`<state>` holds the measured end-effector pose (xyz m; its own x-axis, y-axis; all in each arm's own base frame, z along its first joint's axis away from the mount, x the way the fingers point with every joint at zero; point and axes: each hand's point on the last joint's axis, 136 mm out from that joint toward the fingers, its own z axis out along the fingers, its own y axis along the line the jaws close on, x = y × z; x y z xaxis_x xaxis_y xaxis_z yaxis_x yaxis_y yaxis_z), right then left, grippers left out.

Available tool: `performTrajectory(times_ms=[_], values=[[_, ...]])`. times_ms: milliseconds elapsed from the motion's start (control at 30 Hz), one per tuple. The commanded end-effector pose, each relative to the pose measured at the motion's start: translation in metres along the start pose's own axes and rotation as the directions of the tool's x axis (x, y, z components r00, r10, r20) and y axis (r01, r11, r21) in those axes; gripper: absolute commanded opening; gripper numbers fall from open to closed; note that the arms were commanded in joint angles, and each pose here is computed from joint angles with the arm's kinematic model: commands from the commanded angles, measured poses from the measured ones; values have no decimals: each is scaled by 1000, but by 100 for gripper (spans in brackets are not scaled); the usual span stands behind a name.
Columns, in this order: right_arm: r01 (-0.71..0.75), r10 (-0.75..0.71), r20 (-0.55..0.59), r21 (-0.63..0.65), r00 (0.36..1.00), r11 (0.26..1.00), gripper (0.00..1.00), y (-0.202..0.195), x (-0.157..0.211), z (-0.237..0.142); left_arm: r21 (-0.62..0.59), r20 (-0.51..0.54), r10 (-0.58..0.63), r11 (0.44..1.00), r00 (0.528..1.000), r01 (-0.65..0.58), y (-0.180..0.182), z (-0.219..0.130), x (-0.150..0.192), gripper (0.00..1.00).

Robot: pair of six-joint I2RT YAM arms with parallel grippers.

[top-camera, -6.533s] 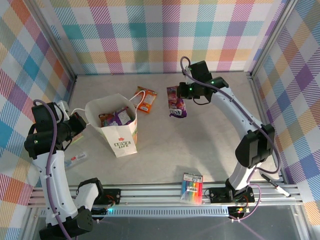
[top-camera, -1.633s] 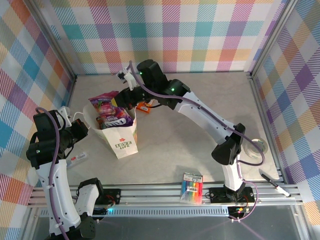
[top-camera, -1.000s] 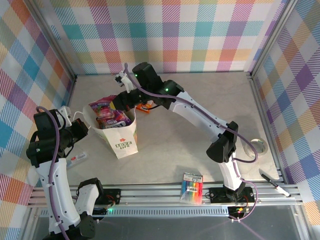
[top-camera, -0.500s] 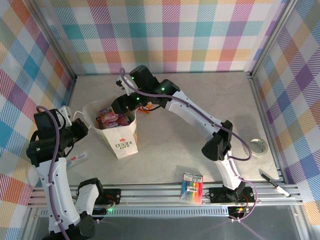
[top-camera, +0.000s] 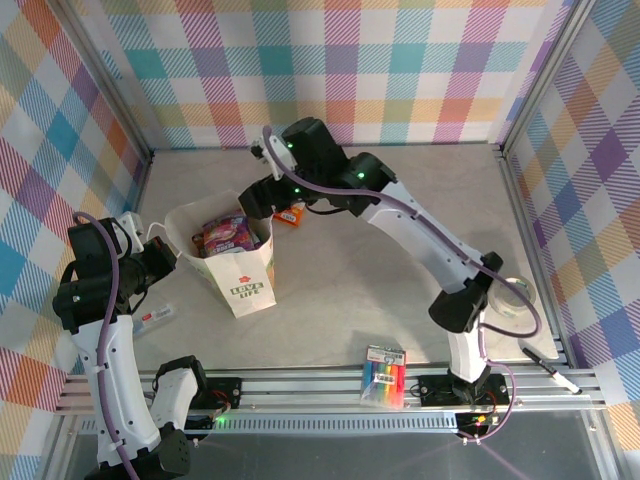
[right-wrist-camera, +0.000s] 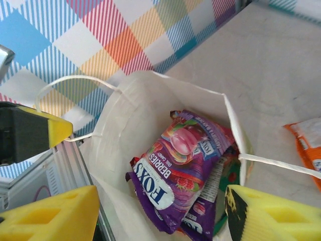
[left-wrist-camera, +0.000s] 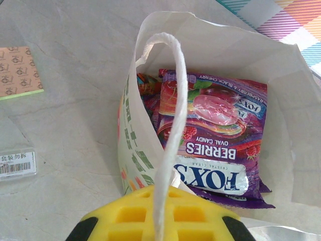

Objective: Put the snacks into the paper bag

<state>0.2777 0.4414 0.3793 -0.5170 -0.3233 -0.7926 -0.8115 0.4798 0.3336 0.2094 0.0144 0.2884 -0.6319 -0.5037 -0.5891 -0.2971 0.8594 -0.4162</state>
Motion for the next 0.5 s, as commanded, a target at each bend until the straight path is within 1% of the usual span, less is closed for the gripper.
performTrajectory(times_ms=[0, 133, 200, 400, 467], values=[[55, -62, 82, 85, 995, 995, 67, -5, -15, -27, -10, 12, -7, 1000, 1000, 8, 1, -6, -2, 5], [42, -64, 114, 184, 991, 982, 67, -21, -16, -45, -14, 8, -8, 1000, 1000, 8, 1, -6, -2, 5], [17, -41, 114, 205, 993, 979, 68, -28, -12, -49, -14, 6, -8, 1000, 1000, 8, 1, -6, -2, 5], [-104, 88, 70, 274, 994, 956, 68, -59, 5, -48, -28, 3, 0, 1000, 1000, 0, 2, -7, -6, 6], [-138, 125, 63, 279, 990, 950, 68, -69, 7, -45, -30, 1, 5, 1000, 1000, -5, 2, -7, -7, 6]])
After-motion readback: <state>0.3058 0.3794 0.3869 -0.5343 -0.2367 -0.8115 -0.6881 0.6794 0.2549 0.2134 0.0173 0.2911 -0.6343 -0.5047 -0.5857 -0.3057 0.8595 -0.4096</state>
